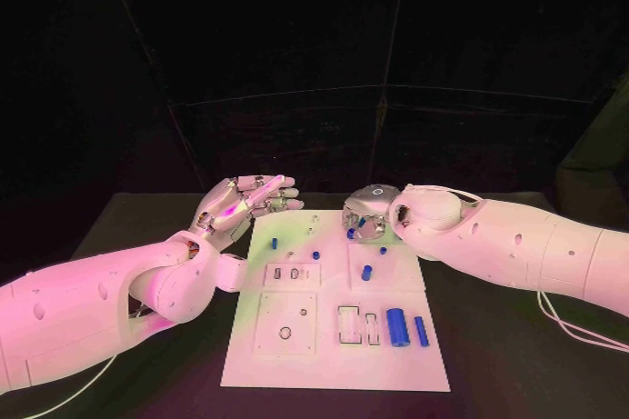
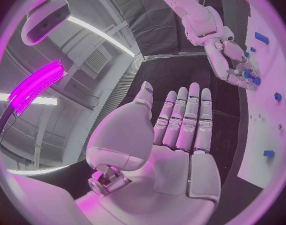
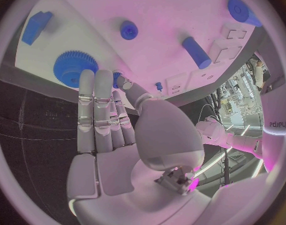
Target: Assemble the parts on the task board
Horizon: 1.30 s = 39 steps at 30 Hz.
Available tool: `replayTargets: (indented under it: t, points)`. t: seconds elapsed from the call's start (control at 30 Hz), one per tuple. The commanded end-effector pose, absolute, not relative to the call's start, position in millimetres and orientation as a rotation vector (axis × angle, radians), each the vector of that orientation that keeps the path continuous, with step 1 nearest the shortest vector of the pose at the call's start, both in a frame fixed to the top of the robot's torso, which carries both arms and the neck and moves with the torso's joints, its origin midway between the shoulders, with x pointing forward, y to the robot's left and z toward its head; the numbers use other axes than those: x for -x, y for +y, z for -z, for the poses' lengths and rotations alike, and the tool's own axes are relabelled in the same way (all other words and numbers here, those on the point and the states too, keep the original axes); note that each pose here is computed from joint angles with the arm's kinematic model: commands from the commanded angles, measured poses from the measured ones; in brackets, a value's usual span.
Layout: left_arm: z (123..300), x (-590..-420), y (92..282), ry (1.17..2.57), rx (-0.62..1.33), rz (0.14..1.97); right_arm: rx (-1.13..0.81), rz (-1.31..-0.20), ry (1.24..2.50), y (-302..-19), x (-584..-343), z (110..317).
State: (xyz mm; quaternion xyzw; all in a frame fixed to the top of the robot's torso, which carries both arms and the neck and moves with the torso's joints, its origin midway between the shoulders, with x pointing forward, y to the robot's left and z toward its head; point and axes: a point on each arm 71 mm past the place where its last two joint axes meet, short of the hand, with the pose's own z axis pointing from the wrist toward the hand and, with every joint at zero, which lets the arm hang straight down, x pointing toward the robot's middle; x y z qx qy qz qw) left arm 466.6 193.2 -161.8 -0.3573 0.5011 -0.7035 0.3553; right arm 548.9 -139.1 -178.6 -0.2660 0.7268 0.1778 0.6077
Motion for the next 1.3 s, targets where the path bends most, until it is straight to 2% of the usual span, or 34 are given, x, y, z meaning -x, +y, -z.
replayTargets:
  t: [0.03, 0.8, 1.03, 1.3]
  points:
    - [160.9, -466.4, 191.4, 1.304, 0.91, 1.835, 0.626, -0.42, 1.701, -138.1, -549.3, 179.6]
    - [162.3, -468.9, 191.1, 1.314, 0.914, 1.829, 0.619, -0.419, 1.723, -137.1, -552.8, 186.2]
    - [162.7, -469.5, 192.4, 1.315, 0.916, 1.824, 0.588, -0.437, 1.656, -138.4, -551.2, 181.1]
    - [163.1, -470.6, 194.4, 1.314, 0.919, 1.818, 0.517, -0.512, 1.542, -138.1, -544.3, 170.2]
